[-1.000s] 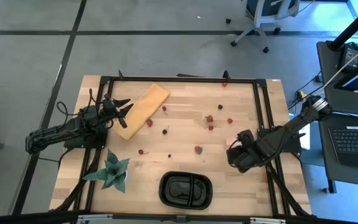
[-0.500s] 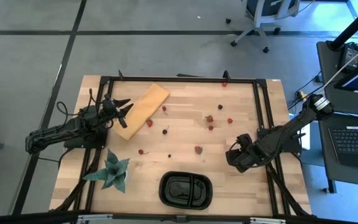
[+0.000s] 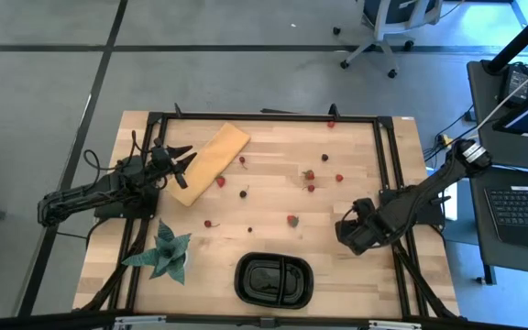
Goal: Pick and placing Produce into tupperware
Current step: Put the right black cherry into the black container
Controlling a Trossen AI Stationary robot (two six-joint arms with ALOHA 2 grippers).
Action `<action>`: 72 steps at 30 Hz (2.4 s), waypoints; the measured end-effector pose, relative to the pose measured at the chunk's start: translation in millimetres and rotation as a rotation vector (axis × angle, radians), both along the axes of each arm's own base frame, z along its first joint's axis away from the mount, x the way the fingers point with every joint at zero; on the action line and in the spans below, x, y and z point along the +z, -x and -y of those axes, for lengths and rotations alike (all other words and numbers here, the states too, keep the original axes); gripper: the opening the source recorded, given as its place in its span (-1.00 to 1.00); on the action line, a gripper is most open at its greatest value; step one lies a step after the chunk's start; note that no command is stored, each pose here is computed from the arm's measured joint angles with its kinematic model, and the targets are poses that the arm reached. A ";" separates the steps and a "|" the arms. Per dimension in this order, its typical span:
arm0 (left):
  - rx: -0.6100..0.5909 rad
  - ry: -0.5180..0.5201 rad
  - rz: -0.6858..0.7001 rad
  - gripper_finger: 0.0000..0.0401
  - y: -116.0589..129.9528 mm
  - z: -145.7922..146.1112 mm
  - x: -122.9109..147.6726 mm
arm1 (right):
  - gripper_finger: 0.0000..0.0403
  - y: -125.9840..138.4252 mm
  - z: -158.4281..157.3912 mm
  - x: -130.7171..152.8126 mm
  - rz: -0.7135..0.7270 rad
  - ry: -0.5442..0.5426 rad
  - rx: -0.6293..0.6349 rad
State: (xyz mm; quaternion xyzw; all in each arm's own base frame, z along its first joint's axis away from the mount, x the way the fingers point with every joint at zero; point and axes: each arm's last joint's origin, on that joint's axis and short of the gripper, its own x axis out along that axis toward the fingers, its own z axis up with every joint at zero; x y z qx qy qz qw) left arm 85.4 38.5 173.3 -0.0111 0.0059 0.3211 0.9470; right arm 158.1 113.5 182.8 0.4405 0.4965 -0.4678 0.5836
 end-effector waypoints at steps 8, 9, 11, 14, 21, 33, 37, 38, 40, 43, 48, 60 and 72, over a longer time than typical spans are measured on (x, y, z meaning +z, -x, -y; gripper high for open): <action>0.000 0.000 0.000 -0.38 0.0 0.0 0.0 | -0.27 -1.4 -7.3 -11.8 -0.040 0.033 -0.027; 0.000 0.000 0.000 -0.38 0.0 0.0 0.0 | -0.27 -2.0 -7.8 -13.1 -0.044 0.036 -0.027; 0.000 -0.001 0.000 -0.38 0.0 0.0 0.1 | -0.27 -2.8 -8.4 -15.8 -0.055 0.045 -0.027; 0.000 -0.001 -0.001 -0.38 0.0 0.0 0.0 | -0.27 -3.6 -9.0 -20.1 -0.076 0.062 -0.031; 0.000 -0.001 0.000 -0.38 0.0 0.0 0.0 | -0.27 -4.7 -10.9 -26.6 -0.121 0.057 -0.052; 0.000 0.000 0.000 -0.38 0.0 0.0 0.1 | -0.27 -2.3 -6.6 -32.8 -0.129 0.061 -0.068; 0.000 0.000 0.000 -0.38 0.0 0.0 0.0 | -0.27 1.3 -3.8 -49.9 -0.085 0.027 -0.084; -0.001 0.000 0.000 -0.38 0.0 0.0 0.1 | -0.27 1.9 -3.2 -51.9 -0.073 0.021 -0.087; 0.000 0.000 0.000 -0.38 0.0 0.0 0.0 | -0.27 4.1 -1.6 -55.3 -0.068 0.022 -0.090; 0.000 0.000 0.000 -0.38 0.0 0.0 0.0 | -0.27 5.3 -0.7 -55.9 -0.079 0.030 -0.087; 0.000 0.000 0.000 -0.38 0.0 0.0 0.1 | -0.27 5.7 -0.2 -55.7 -0.086 0.041 -0.077; 0.000 -0.006 -0.004 -0.38 0.0 0.0 0.0 | -0.64 4.9 -0.2 -56.0 -0.083 0.050 -0.003; 0.000 -0.006 -0.004 -0.38 0.0 0.0 0.1 | -0.96 5.8 0.4 -56.4 -0.100 0.055 0.048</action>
